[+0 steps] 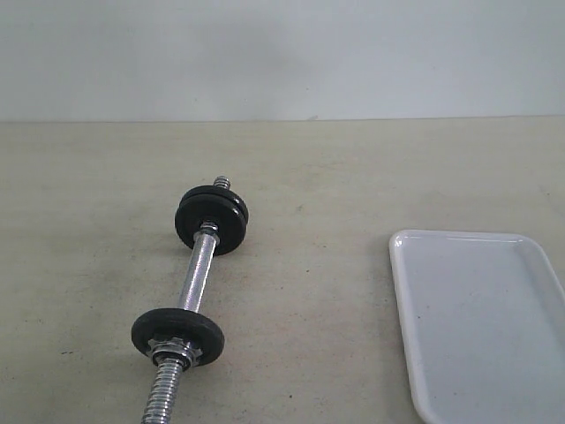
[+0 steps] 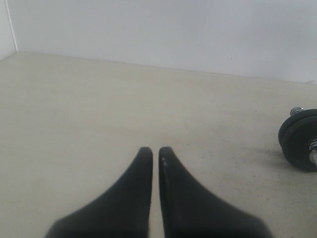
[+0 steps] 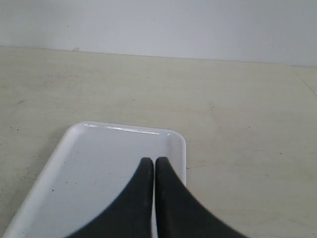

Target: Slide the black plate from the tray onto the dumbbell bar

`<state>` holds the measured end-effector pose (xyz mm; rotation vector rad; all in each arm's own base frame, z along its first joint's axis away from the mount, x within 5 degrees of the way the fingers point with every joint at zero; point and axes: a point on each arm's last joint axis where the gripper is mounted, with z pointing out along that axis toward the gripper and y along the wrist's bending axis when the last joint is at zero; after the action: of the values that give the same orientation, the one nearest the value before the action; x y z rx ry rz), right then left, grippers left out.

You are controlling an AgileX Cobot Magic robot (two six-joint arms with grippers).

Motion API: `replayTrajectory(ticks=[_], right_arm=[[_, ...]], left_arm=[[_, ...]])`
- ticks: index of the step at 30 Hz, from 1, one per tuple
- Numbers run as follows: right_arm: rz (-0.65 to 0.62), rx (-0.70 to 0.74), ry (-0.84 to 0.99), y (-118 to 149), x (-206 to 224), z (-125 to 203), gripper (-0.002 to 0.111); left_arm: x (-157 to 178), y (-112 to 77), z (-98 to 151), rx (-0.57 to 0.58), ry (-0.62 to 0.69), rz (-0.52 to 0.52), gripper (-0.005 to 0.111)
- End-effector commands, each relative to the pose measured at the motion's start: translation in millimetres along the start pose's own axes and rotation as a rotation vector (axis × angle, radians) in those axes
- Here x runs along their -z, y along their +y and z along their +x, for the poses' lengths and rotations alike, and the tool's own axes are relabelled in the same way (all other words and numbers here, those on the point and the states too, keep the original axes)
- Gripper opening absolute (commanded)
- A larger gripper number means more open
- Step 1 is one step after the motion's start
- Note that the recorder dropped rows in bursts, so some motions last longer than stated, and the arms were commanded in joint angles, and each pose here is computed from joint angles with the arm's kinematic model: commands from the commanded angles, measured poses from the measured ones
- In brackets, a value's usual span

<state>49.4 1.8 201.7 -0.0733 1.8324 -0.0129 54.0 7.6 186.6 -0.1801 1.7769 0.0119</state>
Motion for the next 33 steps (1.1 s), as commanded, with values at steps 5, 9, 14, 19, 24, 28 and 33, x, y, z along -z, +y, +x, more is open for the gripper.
replayTrajectory(ticks=[5, 9, 14, 19, 24, 28, 33], right_arm=[[0.005, 0.007, -0.006, -0.3, 0.1, 0.4, 0.000], [0.005, 0.007, -0.006, -0.3, 0.1, 0.4, 0.000], [0.005, 0.005, -0.006, -0.3, 0.1, 0.4, 0.000], [0.005, 0.005, -0.006, -0.3, 0.1, 0.4, 0.000], [0.005, 0.005, -0.006, -0.3, 0.1, 0.4, 0.000], [0.005, 0.005, -0.006, -0.3, 0.1, 0.4, 0.000], [0.005, 0.005, -0.006, -0.3, 0.1, 0.4, 0.000]], left_arm=[[-0.1, 0.2, 0.8, -0.112, 0.001, -0.003, 0.004], [-0.1, 0.2, 0.8, -0.146, 0.001, -0.003, 0.004], [-0.1, 0.2, 0.8, -0.146, 0.001, -0.003, 0.004], [-0.1, 0.2, 0.8, -0.146, 0.001, -0.003, 0.004], [-0.1, 0.2, 0.8, -0.148, 0.001, -0.003, 0.004], [-0.1, 0.2, 0.8, -0.243, 0.001, -0.003, 0.004], [-0.1, 0.2, 0.8, -0.259, 0.001, -0.003, 0.004]])
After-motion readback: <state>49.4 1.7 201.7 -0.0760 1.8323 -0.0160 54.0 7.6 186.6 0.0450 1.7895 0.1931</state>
